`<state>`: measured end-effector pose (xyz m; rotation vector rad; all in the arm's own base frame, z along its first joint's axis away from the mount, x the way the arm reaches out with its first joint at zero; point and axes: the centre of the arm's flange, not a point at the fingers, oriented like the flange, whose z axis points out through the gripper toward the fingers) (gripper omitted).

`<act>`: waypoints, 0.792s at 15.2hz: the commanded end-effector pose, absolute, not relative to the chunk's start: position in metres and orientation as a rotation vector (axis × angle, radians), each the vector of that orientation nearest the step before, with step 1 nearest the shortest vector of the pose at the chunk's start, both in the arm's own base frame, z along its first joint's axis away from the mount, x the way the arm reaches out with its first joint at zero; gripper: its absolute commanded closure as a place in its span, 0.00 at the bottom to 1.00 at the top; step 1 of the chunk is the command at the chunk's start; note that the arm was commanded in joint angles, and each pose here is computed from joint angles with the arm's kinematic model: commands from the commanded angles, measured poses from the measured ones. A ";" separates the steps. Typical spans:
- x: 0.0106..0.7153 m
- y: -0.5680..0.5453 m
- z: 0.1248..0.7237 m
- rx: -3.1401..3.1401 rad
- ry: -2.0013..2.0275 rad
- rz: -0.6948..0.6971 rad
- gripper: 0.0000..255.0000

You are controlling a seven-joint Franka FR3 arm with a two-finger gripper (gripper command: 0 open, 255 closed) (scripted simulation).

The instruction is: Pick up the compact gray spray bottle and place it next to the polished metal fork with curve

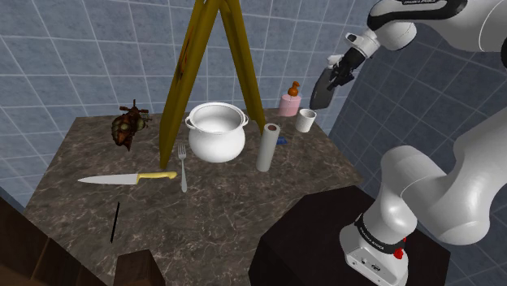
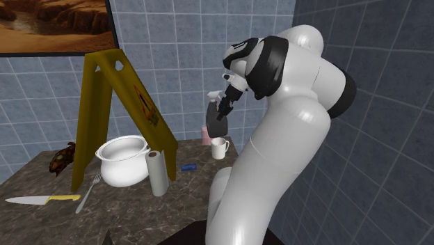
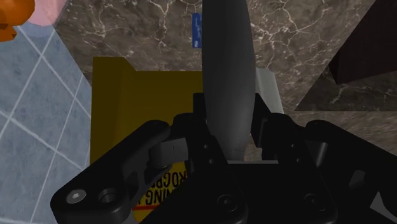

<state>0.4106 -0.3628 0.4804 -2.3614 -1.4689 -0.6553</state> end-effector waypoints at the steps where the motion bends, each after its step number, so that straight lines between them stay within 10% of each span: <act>1: 0.410 -0.363 0.491 -2.361 -1.469 -0.655 1.00; 12: 0.410 -0.363 0.549 -2.361 -1.469 -0.655 1.00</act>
